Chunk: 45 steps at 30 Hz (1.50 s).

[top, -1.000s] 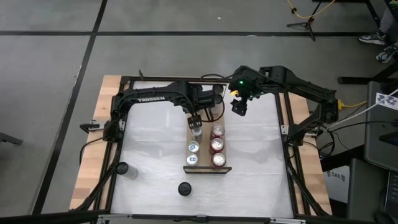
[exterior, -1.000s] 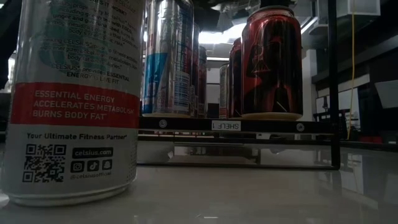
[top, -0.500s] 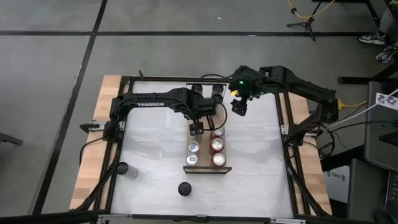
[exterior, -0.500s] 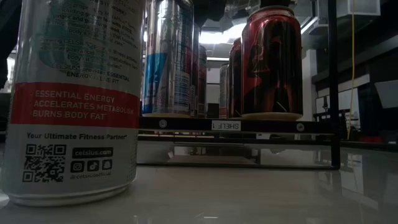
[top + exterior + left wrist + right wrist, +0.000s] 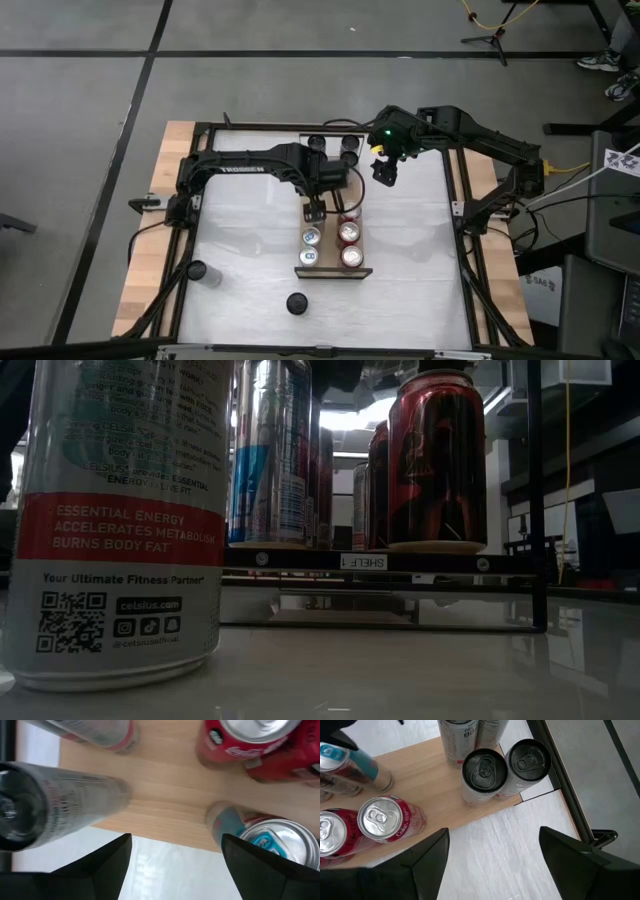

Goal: Place canned beverage on shelf
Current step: Put the blue soda can on the shelf aligned with the other blue soda can, then put the white pink soda can on the shelf aligned with the other white pink soda can

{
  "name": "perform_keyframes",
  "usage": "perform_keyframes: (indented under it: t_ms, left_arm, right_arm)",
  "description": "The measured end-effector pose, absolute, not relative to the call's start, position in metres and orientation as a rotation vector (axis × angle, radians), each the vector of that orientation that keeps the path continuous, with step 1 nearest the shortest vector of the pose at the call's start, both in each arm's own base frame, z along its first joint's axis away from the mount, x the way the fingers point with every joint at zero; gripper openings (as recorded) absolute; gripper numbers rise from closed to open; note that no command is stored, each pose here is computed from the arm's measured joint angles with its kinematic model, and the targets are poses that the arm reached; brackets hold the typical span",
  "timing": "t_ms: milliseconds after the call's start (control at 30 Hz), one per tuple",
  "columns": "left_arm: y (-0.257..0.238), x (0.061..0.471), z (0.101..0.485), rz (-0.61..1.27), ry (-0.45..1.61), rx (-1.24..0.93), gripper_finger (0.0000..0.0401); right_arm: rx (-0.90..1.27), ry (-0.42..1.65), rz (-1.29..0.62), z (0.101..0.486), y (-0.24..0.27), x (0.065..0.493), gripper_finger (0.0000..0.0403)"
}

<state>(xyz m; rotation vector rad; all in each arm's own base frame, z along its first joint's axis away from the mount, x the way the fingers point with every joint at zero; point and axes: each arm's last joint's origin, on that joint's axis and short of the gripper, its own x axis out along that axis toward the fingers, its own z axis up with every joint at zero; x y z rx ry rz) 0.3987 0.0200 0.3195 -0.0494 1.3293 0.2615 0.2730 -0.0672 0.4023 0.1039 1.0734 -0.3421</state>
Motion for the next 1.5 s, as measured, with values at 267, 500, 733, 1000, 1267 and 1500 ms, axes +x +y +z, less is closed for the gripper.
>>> perform_keyframes:
  t_ms: [267,500,733,1000,1267,1500]
  left_arm:
    - [0.02,0.397,0.322,0.258,1.325,-0.055,0.0307]
    - [0.016,0.378,0.35,0.248,1.264,-0.073,0.0307]
    - [-0.002,0.333,0.388,0.191,1.27,-0.125,0.0307]
    - [-0.037,0.279,0.432,0.131,1.15,-0.243,0.0307]
    - [-0.075,0.231,0.435,0.143,1.144,-0.345,0.0307]
    - [-0.106,0.195,0.408,0.165,1.27,-0.439,0.0307]
  right_arm:
    - [0.104,1.073,-0.342,0.402,-0.067,0.273,0.0298]
    - [0.104,1.073,-0.342,0.402,-0.067,0.273,0.0298]
    - [0.104,1.072,-0.342,0.402,-0.067,0.273,0.0298]
    - [0.104,1.067,-0.342,0.403,-0.067,0.274,0.0298]
    - [0.106,1.066,-0.343,0.403,-0.067,0.274,0.0298]
    - [0.172,1.056,-0.34,0.403,-0.066,0.274,0.0298]
